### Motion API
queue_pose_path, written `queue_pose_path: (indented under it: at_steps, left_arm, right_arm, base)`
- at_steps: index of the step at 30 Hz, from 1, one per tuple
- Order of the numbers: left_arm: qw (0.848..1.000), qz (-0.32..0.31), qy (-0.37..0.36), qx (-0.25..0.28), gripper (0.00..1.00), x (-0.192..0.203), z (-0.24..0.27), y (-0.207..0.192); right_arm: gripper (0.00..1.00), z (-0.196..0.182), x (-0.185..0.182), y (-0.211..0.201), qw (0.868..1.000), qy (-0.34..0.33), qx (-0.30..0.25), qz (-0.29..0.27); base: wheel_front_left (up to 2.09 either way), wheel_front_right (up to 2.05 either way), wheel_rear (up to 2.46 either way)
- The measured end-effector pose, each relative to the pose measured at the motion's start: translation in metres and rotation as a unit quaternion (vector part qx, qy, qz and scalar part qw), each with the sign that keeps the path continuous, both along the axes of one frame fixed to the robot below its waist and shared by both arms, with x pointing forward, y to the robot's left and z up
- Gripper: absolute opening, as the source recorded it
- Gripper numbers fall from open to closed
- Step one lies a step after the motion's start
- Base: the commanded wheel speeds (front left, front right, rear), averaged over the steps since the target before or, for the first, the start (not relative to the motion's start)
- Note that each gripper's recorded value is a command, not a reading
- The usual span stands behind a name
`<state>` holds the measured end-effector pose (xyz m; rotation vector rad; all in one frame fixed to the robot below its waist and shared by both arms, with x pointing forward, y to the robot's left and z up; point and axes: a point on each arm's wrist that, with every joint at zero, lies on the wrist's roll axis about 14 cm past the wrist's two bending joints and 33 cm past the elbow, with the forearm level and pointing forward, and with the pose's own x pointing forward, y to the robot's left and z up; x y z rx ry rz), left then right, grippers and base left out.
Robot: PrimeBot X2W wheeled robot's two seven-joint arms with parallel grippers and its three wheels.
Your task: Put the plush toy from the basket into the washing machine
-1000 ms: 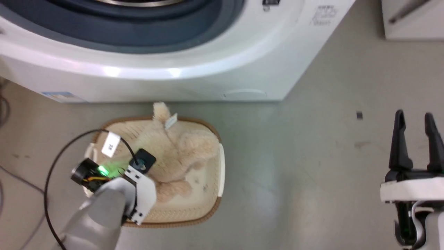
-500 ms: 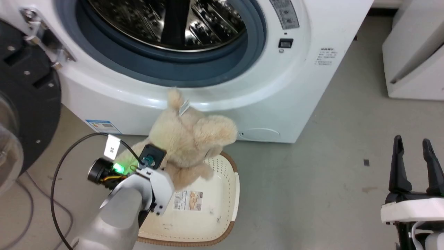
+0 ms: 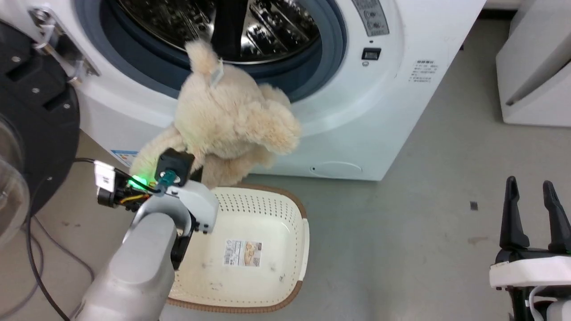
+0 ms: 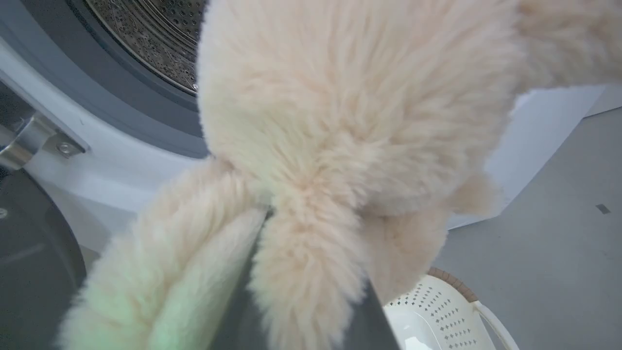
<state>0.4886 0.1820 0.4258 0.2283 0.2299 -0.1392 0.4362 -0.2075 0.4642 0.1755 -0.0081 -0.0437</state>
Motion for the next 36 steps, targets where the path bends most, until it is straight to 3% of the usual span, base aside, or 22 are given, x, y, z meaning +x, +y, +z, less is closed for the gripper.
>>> queue_pose_path:
  at_steps: [12,36]
  left_arm:
    - [0.998,0.017,-0.055,-0.019,0.0,0.068,0.02,-0.002]
    - [0.992,0.024,-0.115,-0.039,0.0,0.232,-0.002,-0.01]
  right_arm:
    - [1.0,-0.021,0.011,-0.018,0.999,0.02,-0.007,-0.024]
    - [1.0,-0.088,0.022,-0.068,0.992,0.091,-0.02,-0.086]
  base:
    - [0.0,0.0,0.0]
    - [0.0,0.0,0.0]
